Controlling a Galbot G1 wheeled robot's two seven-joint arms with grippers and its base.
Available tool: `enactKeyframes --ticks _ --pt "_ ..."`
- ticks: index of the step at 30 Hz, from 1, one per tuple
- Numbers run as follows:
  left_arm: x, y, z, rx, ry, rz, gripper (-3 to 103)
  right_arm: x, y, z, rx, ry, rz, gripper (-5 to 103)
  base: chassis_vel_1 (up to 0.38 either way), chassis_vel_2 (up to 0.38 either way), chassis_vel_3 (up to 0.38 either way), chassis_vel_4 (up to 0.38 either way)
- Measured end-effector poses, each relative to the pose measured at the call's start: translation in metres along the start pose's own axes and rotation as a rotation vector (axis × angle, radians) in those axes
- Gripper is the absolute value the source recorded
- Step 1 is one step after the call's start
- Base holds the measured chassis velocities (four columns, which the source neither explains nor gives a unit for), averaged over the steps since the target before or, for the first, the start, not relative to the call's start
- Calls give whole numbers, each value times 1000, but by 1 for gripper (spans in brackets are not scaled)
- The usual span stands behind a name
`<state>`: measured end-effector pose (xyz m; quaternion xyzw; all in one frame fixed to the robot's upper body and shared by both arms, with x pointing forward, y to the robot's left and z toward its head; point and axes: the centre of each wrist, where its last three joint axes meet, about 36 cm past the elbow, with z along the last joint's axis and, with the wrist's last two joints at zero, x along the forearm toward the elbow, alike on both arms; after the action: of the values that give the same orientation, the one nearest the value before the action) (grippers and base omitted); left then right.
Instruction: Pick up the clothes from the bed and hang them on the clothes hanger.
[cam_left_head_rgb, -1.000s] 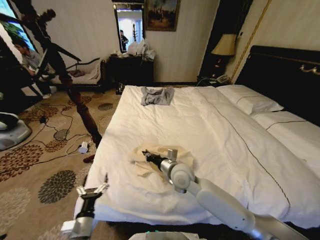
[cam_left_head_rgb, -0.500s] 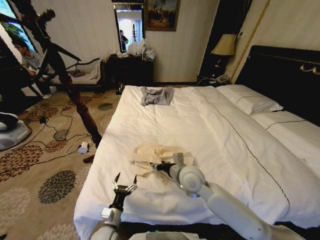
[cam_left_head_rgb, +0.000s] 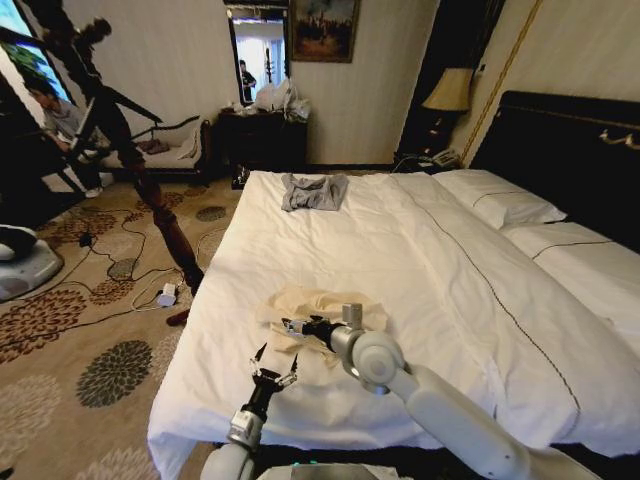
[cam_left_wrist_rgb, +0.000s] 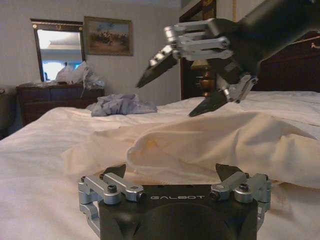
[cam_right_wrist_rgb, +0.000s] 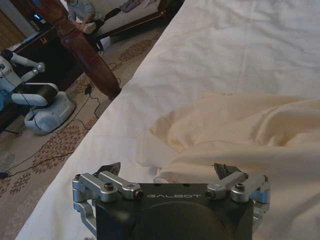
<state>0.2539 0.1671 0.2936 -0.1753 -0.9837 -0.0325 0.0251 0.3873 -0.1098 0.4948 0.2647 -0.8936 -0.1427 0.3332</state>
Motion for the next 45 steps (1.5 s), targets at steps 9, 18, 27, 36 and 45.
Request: enactKeyframes --ticks 9,18,27,36,45 --pt "-17 10 12 23 6 -59 100 4 -7 -5 14 -30 25 100 0 0 0 0" --pt "-18 16 10 220 1 -117 100 21 -15 -14 84 -188 55 100 0 0 0 0" --pt "-40 11 7 457 -16 -138 100 46 -46 -33 64 -345 133 100 0 0 0 0" --pt "-53 6 9 453 -13 -103 82 63 -62 -29 15 -362 179 100 0 0 0 0" --pt "-57 6 16 428 7 -94 50 74 -71 -31 14 -378 202 100 0 0 0 0"
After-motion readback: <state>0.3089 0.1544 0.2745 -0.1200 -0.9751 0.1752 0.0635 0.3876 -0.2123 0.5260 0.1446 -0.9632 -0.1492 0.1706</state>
